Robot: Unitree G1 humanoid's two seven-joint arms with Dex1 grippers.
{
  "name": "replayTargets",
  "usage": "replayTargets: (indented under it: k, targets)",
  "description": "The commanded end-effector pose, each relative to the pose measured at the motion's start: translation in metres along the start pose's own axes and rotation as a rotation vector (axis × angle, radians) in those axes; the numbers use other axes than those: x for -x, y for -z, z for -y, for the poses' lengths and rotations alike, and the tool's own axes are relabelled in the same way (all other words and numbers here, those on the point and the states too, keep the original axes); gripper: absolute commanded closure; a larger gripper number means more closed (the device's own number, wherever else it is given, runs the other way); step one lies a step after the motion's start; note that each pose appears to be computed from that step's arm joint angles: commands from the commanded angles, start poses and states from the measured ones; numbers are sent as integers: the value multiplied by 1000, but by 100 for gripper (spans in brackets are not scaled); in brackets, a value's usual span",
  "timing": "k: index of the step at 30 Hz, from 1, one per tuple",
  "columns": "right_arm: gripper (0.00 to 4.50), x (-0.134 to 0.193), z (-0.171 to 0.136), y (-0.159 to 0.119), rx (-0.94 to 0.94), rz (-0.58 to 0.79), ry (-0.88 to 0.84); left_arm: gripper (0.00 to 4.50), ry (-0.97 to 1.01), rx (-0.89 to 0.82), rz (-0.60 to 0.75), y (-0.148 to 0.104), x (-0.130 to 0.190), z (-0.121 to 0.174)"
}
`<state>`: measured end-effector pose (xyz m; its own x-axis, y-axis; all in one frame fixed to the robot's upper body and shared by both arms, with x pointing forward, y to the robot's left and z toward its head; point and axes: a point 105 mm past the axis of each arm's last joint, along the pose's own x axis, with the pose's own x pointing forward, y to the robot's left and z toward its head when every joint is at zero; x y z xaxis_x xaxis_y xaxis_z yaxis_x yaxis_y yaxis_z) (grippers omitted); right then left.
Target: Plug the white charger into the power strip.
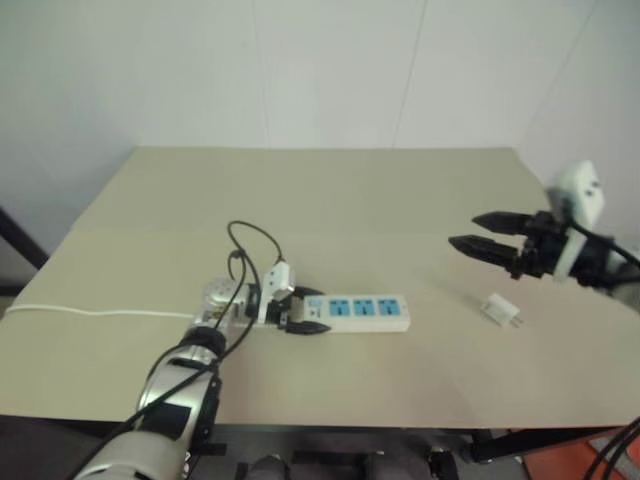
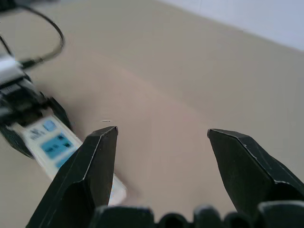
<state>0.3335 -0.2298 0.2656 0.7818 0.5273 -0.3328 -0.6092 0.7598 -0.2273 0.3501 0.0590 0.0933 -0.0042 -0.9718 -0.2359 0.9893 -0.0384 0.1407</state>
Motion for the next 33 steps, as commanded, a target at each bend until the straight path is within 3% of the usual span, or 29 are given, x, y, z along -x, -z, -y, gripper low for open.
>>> replayTargets:
  k: [1, 7, 11, 33]
  targets:
    - [80, -3, 21, 7, -65, -203, 46, 121, 32, -80, -8, -14, -14, 0]
    - [80, -10, 47, 18, -119, -518, 88, 121, -27, -81, -57, -8, -24, 3]
    - [80, -13, 52, 29, -80, -639, 57, 121, -56, -58, -70, -3, -21, 6]
    - [80, -23, 40, 72, -76, -795, -76, 121, -111, 7, -125, 14, -15, 21]
